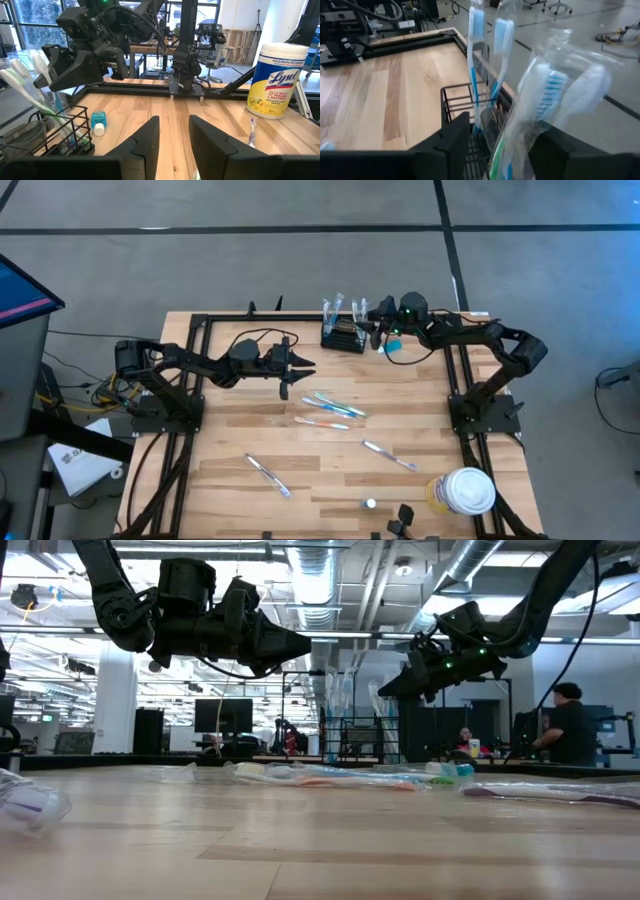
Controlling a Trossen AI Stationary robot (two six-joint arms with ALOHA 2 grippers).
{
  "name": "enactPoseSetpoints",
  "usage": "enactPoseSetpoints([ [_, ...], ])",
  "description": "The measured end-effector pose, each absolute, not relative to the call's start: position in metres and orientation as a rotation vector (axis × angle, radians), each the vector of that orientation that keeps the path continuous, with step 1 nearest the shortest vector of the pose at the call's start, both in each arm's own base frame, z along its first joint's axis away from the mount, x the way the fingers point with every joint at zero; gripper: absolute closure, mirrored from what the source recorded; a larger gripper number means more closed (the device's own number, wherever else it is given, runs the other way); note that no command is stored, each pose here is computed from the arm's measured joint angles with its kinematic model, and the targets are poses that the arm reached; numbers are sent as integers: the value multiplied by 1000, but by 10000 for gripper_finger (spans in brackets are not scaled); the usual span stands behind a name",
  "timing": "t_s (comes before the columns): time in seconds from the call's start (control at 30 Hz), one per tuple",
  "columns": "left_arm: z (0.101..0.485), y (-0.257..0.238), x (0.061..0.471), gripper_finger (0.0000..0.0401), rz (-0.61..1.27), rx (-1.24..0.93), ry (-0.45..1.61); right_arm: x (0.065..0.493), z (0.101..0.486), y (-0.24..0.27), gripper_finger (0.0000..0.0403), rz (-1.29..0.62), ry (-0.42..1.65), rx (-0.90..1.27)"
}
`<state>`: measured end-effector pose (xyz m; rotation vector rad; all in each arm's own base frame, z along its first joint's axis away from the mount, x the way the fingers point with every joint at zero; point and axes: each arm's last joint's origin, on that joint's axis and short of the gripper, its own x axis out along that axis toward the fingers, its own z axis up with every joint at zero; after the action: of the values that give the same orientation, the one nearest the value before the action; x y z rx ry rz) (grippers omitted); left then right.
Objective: Pick & Place toothbrushing station
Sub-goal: Put the top blue toothbrush into the mesh organizer, then put the top blue mouthwash into the mesh organizer
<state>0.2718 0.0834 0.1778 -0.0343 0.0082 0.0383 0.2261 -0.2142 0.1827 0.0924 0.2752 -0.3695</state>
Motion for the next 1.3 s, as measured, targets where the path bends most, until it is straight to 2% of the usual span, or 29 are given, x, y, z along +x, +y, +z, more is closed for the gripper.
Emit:
enactPoseSetpoints([
  [0.17,178,83,272,302,38,-34,8,218,183,-218,197,-392,296,134],
  [0.33,178,83,272,302,38,-34,8,210,190,-214,187,-394,346,153],
  [0.8,178,83,272,302,38,-34,8,200,214,-190,207,-365,383,209],
  [1.3,178,83,272,302,38,-34,9,203,211,-160,231,-279,547,228],
])
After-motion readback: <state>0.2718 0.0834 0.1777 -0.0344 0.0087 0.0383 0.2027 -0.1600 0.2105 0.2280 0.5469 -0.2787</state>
